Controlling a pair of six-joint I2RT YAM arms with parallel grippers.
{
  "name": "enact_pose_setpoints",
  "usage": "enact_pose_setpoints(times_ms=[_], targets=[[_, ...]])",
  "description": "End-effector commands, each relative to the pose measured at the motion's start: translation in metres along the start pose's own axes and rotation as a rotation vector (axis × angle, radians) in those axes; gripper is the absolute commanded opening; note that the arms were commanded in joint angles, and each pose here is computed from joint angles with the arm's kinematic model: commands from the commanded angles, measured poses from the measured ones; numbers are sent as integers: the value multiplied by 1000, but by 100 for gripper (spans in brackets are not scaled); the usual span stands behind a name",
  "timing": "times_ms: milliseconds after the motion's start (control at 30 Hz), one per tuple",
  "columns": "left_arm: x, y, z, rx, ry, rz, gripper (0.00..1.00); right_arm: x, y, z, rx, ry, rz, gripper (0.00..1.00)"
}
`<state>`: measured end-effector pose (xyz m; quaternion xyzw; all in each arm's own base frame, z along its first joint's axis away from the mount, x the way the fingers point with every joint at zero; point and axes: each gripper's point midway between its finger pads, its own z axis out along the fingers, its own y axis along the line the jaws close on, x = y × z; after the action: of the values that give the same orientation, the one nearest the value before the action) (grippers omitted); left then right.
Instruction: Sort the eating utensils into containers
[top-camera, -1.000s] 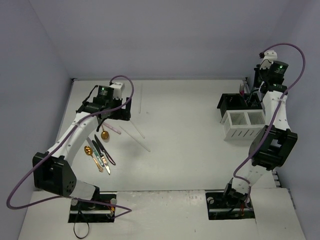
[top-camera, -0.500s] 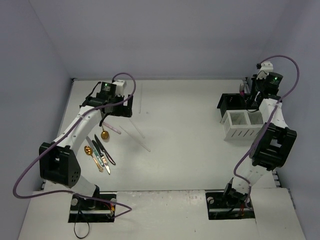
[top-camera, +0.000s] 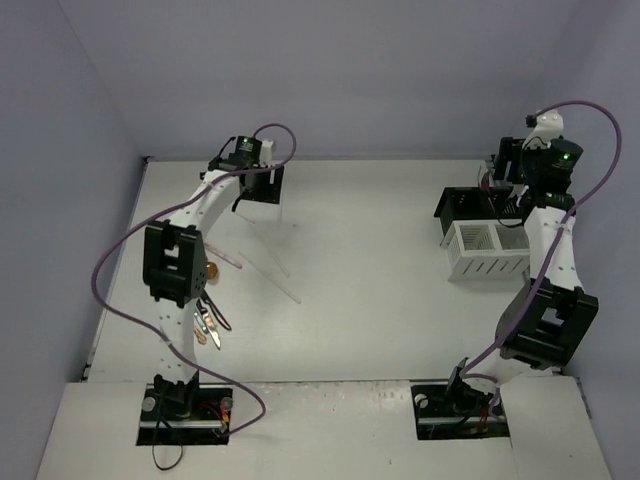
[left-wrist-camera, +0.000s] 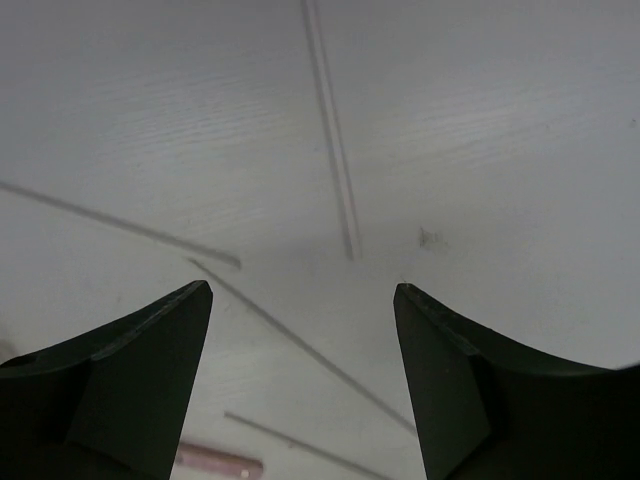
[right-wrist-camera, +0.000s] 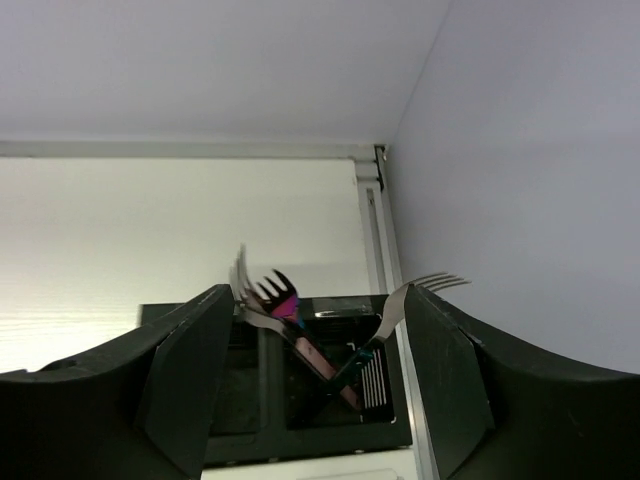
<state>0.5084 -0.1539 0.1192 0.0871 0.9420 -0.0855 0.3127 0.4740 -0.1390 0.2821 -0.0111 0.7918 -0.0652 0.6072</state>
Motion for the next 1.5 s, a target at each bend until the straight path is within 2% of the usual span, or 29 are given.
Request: enact_pose_setpoints(times_ms=[0, 167, 333, 467, 567, 733, 833, 967, 1100, 1167, 1267, 1367, 1467], targets=[[-37, -9, 22, 39, -43, -22, 63, -60, 22, -39, -80, -114, 17, 65], [-46, -15, 54, 7, -55, -10, 60, -56, 43, -50, -123, -94, 19, 64], [-33, -9, 73, -82, -25, 11, 56, -57, 47, -53, -134, -87, 33, 64], [-4, 7, 82, -166, 64, 10, 40, -64, 51, -54, -147, -96, 45, 63], [21, 9, 82, -170, 140, -2, 29, -70, 60, -54, -169, -104, 57, 62], [64, -5, 76, -80, 267, -57, 13, -81, 91, -55, -248, -112, 97, 61], [65, -17, 69, -23, 275, -85, 2, -80, 123, -52, -327, -92, 140, 61], [38, -34, 46, 55, 207, -106, 0, -77, 179, -50, -460, -36, 257, 59], [-19, -54, 1, 208, 36, -113, 0, -63, 239, -43, -576, 56, 342, 61], [-28, -68, -21, 337, -16, -136, 0, -58, 267, -42, -632, 87, 374, 65], [-45, -81, -57, 458, -131, -152, 0, -58, 298, -40, -708, 117, 438, 76], [-57, -97, -99, 559, -251, -143, 0, -60, 323, -36, -776, 138, 461, 81], [-40, -107, -120, 645, -276, -167, 0, -57, 345, -34, -823, 171, 486, 85]])
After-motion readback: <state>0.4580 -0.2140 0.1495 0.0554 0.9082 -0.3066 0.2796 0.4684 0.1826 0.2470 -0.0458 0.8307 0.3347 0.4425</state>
